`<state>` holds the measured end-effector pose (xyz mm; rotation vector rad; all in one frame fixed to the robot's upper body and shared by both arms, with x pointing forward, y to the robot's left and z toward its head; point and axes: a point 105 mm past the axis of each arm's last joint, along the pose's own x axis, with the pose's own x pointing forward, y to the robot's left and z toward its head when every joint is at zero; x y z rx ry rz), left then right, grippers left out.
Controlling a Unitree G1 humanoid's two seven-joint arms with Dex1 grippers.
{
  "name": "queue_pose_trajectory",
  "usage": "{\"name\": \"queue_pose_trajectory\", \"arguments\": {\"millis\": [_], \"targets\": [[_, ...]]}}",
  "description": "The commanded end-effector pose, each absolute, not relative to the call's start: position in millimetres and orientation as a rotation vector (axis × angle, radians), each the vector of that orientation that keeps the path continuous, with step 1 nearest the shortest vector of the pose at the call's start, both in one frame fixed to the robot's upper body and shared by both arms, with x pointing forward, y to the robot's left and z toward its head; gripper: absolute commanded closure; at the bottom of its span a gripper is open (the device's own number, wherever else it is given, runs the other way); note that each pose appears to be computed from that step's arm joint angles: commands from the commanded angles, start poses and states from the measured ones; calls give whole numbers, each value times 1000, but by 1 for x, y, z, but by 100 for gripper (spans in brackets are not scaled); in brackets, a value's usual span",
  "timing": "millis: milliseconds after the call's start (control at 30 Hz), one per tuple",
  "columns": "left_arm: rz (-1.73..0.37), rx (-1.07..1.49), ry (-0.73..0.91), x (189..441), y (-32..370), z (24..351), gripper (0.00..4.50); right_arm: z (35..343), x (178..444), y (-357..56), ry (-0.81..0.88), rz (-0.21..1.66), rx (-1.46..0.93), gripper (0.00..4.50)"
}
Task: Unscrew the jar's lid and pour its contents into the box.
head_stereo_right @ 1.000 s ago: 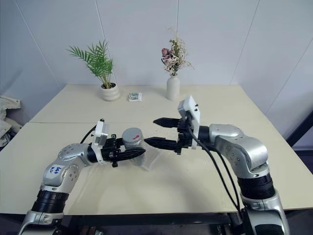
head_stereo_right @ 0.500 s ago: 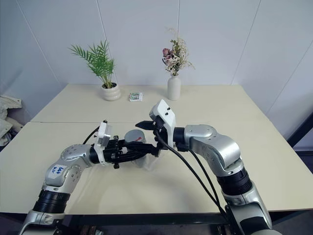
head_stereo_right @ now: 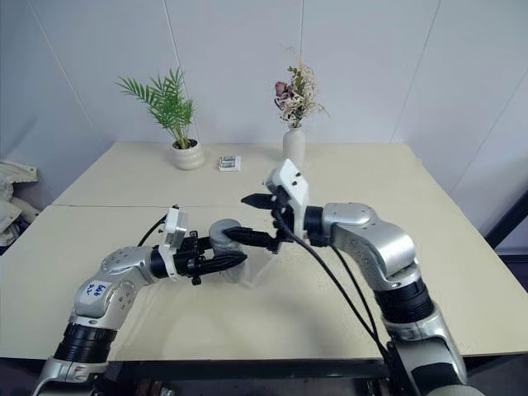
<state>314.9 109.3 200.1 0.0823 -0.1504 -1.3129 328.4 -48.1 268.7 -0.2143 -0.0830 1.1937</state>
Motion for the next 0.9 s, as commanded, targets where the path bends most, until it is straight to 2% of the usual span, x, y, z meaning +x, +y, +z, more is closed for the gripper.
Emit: {"name": "queue_pose_trajectory", "arguments": {"millis": [33,267,400,600,900], "targets": [[-1336,104,-225,306,109,217,249,277,333,-69,-109,1138,-208,4],[-1332,105,-224,307,111,217,249,281,336,-88,-107,1106,-199,4],[-1330,107,-223,308,111,217,249,294,316,-67,-162,1224,-160,4],[-1336,106,-223,310,108,218,249,290,290,-26,-171,1365,-153,4],[-1357,108,-221,310,105,219,249,282,297,2,-152,1355,-198,4]]}}
